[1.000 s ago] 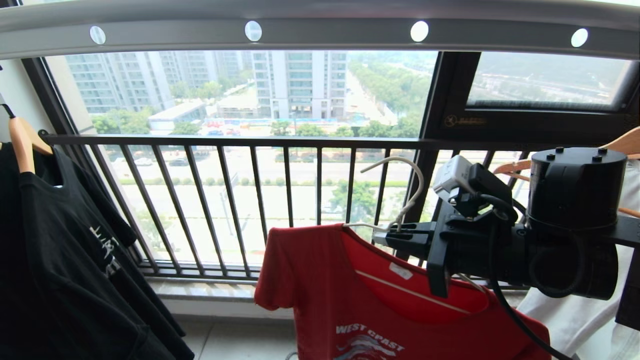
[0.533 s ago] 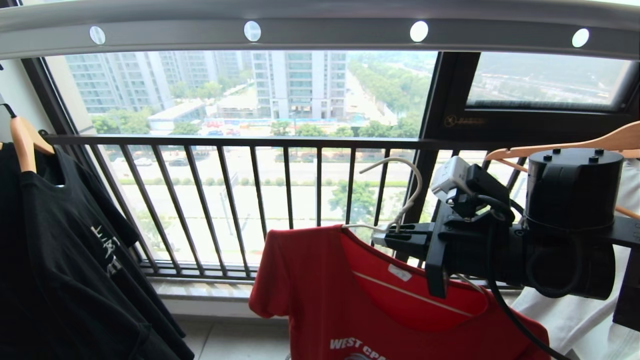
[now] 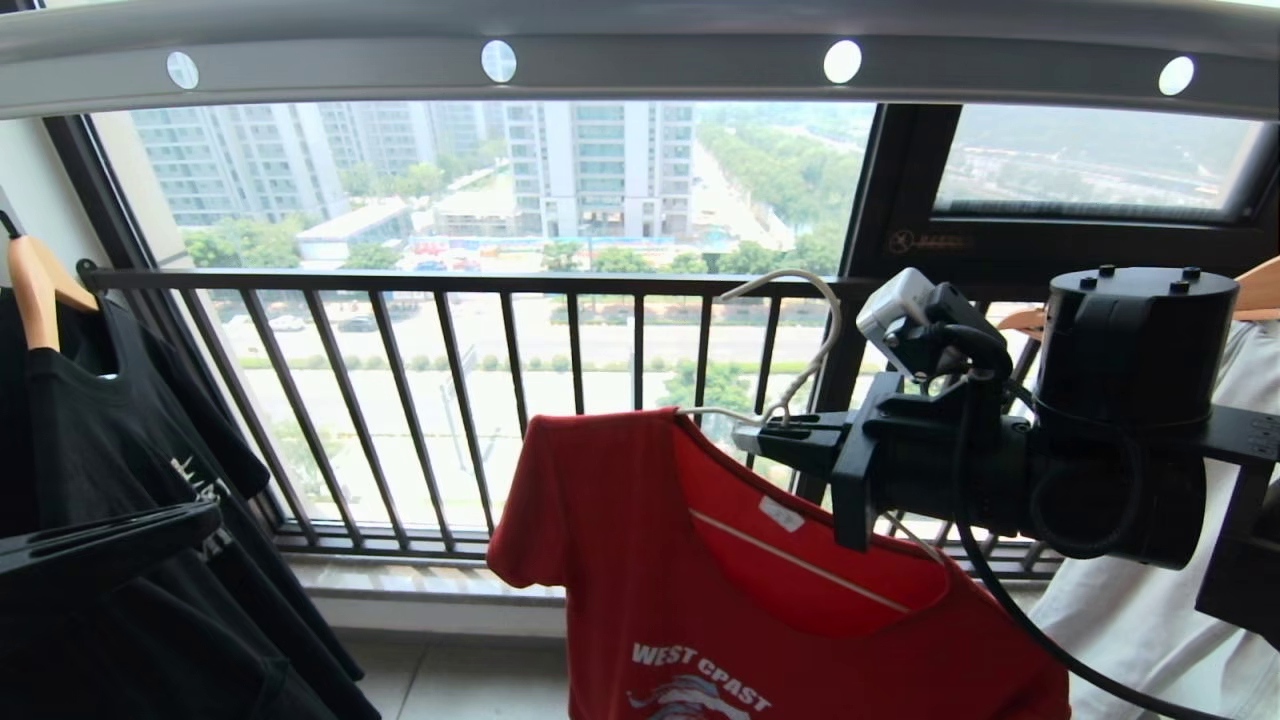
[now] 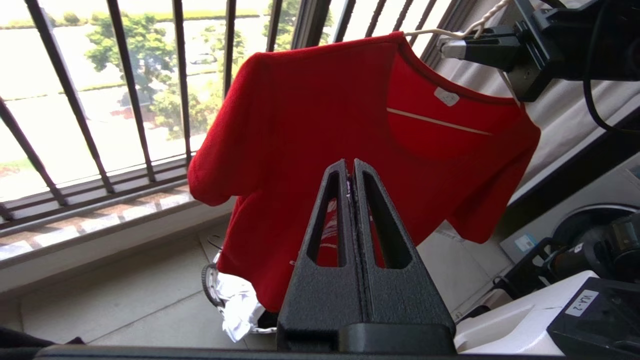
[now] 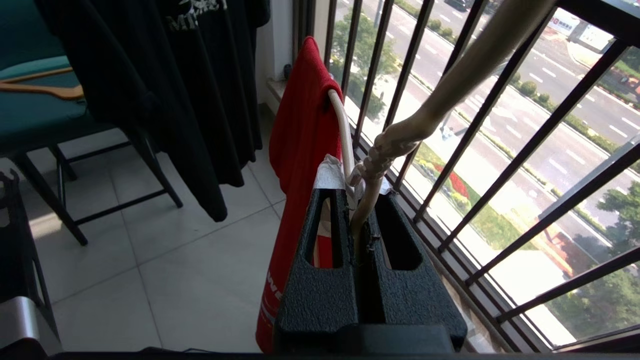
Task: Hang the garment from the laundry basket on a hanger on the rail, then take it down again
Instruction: Take the clothes off the clothes rack
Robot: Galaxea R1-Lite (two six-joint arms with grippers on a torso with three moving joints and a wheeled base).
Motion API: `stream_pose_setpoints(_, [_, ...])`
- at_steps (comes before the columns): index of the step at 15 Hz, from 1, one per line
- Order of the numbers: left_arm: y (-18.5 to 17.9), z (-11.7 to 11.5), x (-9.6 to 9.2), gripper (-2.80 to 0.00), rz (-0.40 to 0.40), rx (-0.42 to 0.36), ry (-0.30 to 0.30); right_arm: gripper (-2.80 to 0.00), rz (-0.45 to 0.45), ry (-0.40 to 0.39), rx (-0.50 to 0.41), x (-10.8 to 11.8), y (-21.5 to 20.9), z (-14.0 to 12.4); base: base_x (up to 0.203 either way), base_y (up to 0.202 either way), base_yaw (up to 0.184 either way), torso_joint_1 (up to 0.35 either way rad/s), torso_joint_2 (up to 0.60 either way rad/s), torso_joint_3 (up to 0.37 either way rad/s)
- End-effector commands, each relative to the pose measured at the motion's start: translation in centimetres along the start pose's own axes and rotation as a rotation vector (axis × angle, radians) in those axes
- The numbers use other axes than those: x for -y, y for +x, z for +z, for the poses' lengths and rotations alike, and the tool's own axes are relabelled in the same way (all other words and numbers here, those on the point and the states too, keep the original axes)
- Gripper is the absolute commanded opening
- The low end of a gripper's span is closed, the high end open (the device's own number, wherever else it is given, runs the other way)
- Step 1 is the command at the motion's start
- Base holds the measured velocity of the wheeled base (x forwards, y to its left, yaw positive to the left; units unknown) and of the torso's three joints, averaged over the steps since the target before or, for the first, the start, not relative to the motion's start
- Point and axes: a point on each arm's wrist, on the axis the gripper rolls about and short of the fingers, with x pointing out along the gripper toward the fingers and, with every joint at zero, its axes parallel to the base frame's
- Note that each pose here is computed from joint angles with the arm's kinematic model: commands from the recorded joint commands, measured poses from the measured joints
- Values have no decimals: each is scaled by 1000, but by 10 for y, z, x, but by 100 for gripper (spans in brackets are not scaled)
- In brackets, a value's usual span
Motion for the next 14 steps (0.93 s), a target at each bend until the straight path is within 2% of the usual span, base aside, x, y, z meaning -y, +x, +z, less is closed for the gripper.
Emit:
stream_pose_setpoints(1, [99, 9, -14, -280, -158, -270, -85, -280, -63, 15, -32, 6, 16, -6, 0, 0, 0, 0, 0, 0])
stream_pose_setpoints(4, [171, -1, 2, -280, -273, -421, -91, -280, -89, 47, -42, 10, 25, -8, 0, 0, 0, 0, 0, 0])
stream_pose_setpoints(7, [204, -18, 8, -280, -291, -506, -100, -280, -92, 45, -29, 9, 23, -4, 0, 0, 0, 0, 0, 0])
stream_pose_setpoints(9, [207, -21, 12, -280, -259, -511, -85, -280, -93, 42, -15, 8, 19, 0, 0, 0, 0, 0, 0, 0])
stream_pose_setpoints(10, [208, -21, 13, -76, -225, -506, -74, -280, -92, 41, -12, 7, 18, 1, 0, 0, 0, 0, 0, 0])
stream_pose_setpoints(11, [211, -22, 16, 0, -158, -487, -52, -280, -92, 40, -10, 7, 17, 1, 0, 0, 0, 0, 0, 0])
stream_pose_setpoints(13, [225, -26, 27, 0, -72, -390, -13, -280, -93, 39, -5, 7, 16, 3, 0, 0, 0, 0, 0, 0])
stream_pose_setpoints(14, [229, -31, 34, 0, -58, -359, -11, -280, -93, 39, -5, 7, 16, 3, 0, 0, 0, 0, 0, 0])
